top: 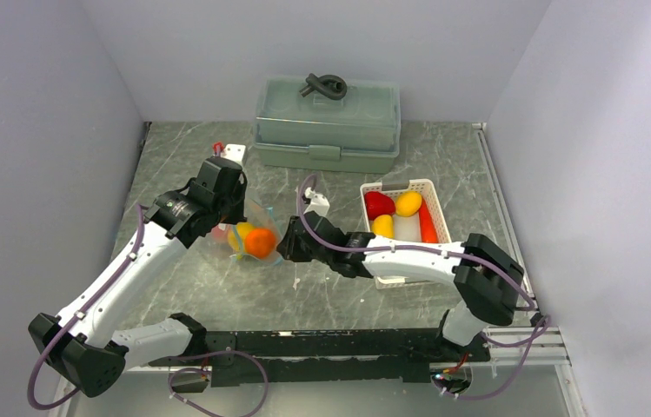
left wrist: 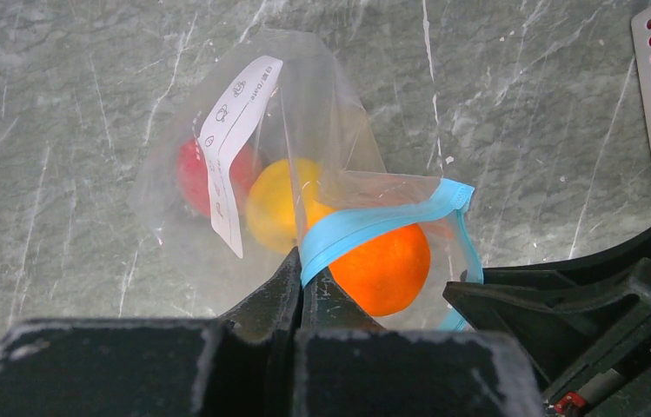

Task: Place the food in the zip-top bag and seal the zipper
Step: Adjust the zipper food storage bag at the center of the board.

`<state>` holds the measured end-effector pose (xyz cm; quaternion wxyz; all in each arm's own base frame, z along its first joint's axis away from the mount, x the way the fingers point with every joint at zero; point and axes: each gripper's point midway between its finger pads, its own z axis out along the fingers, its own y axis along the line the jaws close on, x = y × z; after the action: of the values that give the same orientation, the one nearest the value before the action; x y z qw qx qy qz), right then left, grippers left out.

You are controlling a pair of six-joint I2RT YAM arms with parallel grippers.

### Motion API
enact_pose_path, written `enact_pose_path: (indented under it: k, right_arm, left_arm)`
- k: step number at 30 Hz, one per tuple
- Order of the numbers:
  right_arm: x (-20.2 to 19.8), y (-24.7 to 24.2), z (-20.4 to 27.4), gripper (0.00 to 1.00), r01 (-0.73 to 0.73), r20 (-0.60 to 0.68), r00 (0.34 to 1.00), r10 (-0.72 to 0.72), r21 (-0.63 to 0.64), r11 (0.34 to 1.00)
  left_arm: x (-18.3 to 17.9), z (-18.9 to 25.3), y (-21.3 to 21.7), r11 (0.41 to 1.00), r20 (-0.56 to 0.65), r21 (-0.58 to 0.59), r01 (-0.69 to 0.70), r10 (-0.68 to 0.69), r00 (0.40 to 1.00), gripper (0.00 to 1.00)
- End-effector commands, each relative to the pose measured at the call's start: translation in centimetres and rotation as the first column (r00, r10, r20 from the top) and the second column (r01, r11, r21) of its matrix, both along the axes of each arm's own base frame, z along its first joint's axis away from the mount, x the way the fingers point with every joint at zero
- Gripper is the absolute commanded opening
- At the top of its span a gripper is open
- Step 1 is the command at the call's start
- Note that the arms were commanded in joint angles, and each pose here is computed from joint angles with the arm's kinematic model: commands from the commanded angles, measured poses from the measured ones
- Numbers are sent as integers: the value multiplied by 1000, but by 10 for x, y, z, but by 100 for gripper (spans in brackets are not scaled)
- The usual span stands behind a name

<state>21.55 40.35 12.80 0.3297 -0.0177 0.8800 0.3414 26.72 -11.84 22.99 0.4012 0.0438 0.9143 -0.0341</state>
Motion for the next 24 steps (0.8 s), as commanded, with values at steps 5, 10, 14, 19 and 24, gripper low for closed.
enact_pose_path:
  k: [5, 10, 14, 19, 24]
  right_arm:
    - [6, 11, 4, 22, 16, 18, 1000, -17, 32, 999]
    - [8, 14, -2, 13, 8, 20, 1000, -8, 12, 1000]
    - [12, 8, 9, 0, 17, 59, 998, -17, -6, 1000]
    - [12, -3, 41, 0, -21, 143, 989, 25, -35, 999]
    - [9, -13, 70, 0, -68, 202, 976, 83, -81, 994]
  left_arm:
    - [5, 11, -4, 1000, 48, -28, 13, -12, 999, 0]
    - [4, 10, -4, 999, 46, -28, 17, -15, 999, 0]
    - [3, 9, -5, 999, 44, -31, 21, -20, 999, 0]
    - [-2, 14, -10, 997, 48, -60, 48, -45, 998, 0]
    - [-13, 17, -15, 992, 25, -94, 89, -87, 996, 0]
